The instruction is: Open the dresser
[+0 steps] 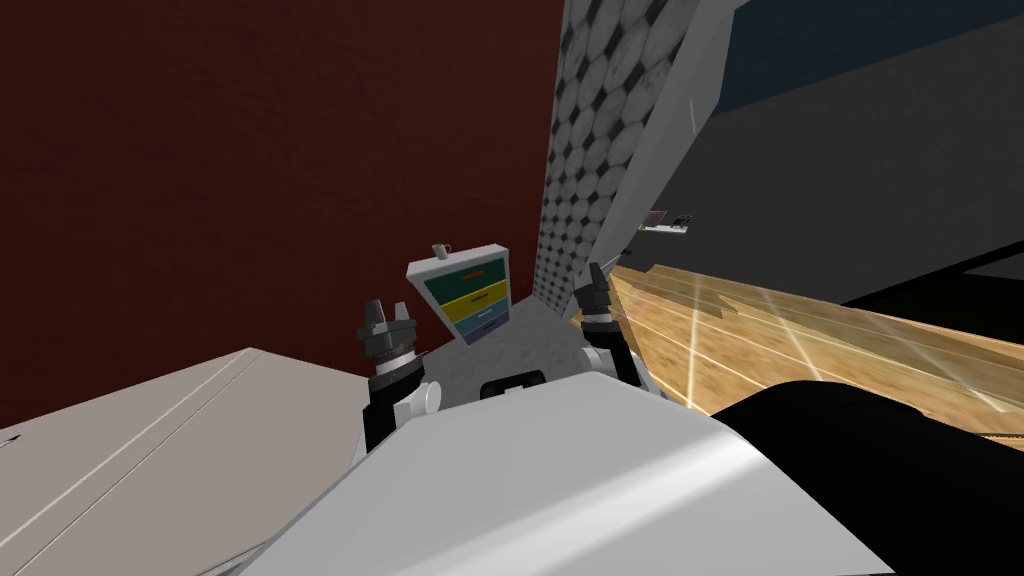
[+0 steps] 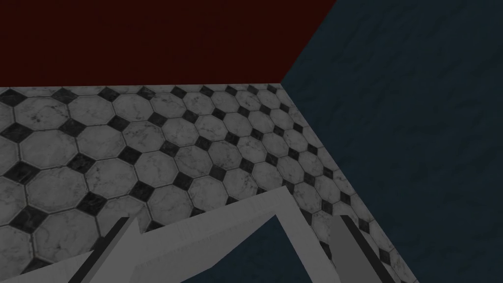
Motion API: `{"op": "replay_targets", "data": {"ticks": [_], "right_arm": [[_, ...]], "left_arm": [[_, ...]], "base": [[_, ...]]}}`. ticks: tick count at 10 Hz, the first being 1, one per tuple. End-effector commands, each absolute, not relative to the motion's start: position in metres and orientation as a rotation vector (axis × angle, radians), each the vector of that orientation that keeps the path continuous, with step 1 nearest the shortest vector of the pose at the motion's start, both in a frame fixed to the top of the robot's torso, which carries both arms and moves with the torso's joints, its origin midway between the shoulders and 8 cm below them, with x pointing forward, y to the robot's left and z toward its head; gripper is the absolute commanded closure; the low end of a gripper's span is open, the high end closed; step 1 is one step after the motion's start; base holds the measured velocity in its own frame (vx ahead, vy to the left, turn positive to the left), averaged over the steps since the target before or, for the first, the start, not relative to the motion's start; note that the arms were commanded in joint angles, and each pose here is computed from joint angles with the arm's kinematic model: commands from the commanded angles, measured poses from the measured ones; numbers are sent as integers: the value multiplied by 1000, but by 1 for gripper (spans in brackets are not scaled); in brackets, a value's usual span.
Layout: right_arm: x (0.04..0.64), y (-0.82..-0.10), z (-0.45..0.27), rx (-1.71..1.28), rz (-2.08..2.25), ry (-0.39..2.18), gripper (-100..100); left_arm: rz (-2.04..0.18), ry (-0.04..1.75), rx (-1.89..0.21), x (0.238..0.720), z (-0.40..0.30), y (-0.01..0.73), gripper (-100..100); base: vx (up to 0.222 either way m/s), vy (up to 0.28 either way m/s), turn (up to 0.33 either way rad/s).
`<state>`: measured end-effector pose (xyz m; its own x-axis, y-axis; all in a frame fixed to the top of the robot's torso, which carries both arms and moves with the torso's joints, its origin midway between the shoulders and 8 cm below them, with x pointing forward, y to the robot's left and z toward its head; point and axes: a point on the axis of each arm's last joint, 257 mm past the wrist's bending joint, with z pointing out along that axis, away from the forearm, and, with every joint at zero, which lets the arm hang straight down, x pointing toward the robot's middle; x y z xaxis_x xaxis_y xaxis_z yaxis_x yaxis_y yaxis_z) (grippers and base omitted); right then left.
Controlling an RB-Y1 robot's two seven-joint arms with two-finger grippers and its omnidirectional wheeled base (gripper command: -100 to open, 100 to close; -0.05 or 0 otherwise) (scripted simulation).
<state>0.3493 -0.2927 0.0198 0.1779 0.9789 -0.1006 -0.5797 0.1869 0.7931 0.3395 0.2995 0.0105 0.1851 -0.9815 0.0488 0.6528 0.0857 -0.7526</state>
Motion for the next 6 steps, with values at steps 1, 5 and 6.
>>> {"op": "replay_targets", "data": {"ticks": [1, 5, 6], "right_arm": [[349, -293, 20, 696, 1238, 711, 0], [349, -293, 20, 696, 1238, 712, 0], [349, -293, 20, 696, 1238, 712, 0]], "left_arm": [[-1314, 551, -743, 339, 11, 299, 0], [-1314, 621, -702, 344, 4, 294, -100], [-1312, 650, -689, 347, -1, 292, -100]], "base": [[0, 0, 0], [15, -2, 3], [51, -11, 9]]}}
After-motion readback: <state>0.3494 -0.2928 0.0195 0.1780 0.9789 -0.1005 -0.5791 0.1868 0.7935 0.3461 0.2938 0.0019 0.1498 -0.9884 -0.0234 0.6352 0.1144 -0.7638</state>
